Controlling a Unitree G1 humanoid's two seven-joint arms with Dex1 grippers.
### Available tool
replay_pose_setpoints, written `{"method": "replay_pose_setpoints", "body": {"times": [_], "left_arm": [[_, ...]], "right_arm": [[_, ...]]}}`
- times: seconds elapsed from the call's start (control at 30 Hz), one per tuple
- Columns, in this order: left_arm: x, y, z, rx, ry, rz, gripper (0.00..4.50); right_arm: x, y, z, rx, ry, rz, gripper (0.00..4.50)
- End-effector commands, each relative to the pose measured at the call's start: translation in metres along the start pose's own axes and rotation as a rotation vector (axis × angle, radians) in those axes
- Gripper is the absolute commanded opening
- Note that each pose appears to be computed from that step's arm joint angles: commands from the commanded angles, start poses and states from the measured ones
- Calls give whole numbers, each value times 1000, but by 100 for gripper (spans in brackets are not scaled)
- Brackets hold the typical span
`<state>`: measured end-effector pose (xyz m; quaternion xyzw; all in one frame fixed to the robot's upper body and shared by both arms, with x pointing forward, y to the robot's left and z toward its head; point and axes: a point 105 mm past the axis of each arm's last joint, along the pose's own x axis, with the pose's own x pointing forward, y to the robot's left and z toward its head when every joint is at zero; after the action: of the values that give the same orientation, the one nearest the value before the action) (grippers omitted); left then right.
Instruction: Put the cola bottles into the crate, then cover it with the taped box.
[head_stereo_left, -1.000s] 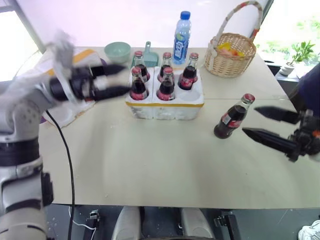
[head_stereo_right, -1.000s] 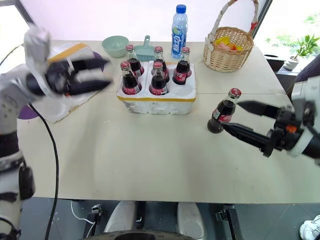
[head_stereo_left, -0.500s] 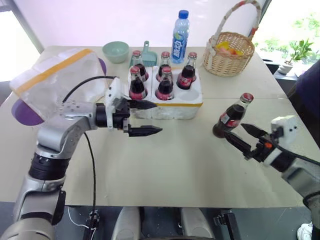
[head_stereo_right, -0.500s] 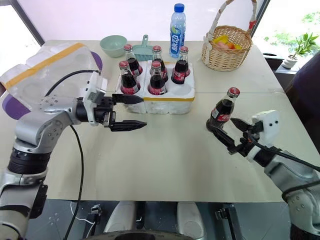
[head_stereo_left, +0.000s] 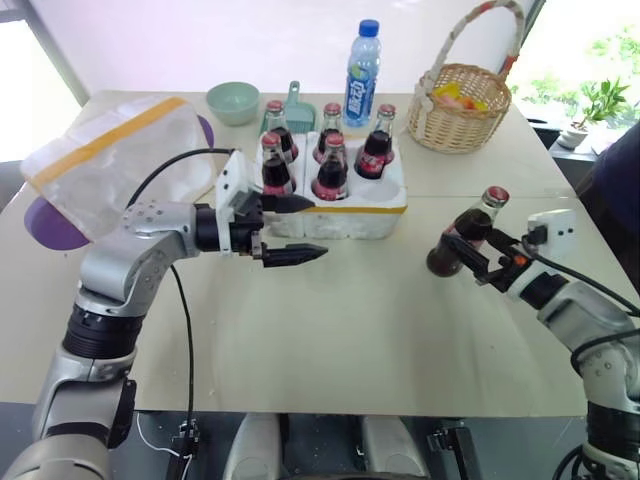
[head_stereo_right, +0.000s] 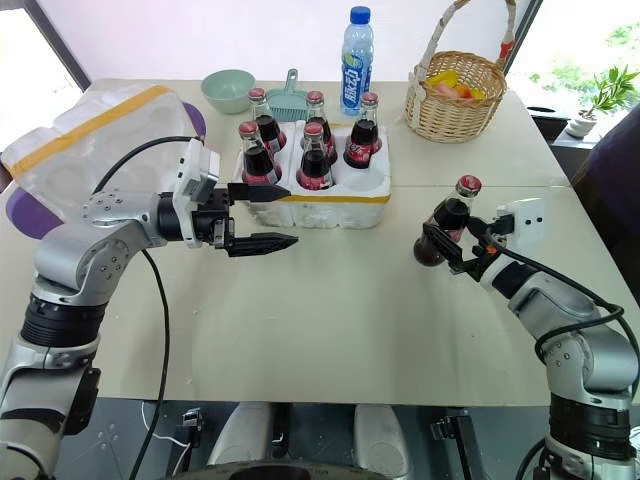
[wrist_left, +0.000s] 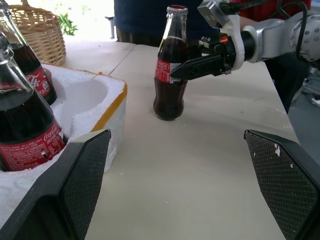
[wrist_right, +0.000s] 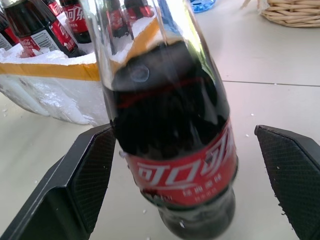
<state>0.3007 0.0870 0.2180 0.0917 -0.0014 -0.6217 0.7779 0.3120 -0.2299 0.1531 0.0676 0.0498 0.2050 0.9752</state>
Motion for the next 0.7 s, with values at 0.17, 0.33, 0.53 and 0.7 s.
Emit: {"method": "replay_pose_setpoints", "body": {"times": [0.17, 0.33, 0.53, 0.7], "left_arm": [[1, 5, 12, 53, -24, 19, 450], [-2, 7, 11, 50, -25, 39, 450], [-7, 11, 12, 40, -39, 77, 450], [-13, 15, 12, 42, -41, 113, 450]], "right_arm": [[12, 9, 14, -12, -53, 39, 322], [7, 23, 44, -50, -139, 91, 282], [15, 52, 105, -103, -276, 203, 282], [36, 75, 140, -146, -330, 298, 282]]}}
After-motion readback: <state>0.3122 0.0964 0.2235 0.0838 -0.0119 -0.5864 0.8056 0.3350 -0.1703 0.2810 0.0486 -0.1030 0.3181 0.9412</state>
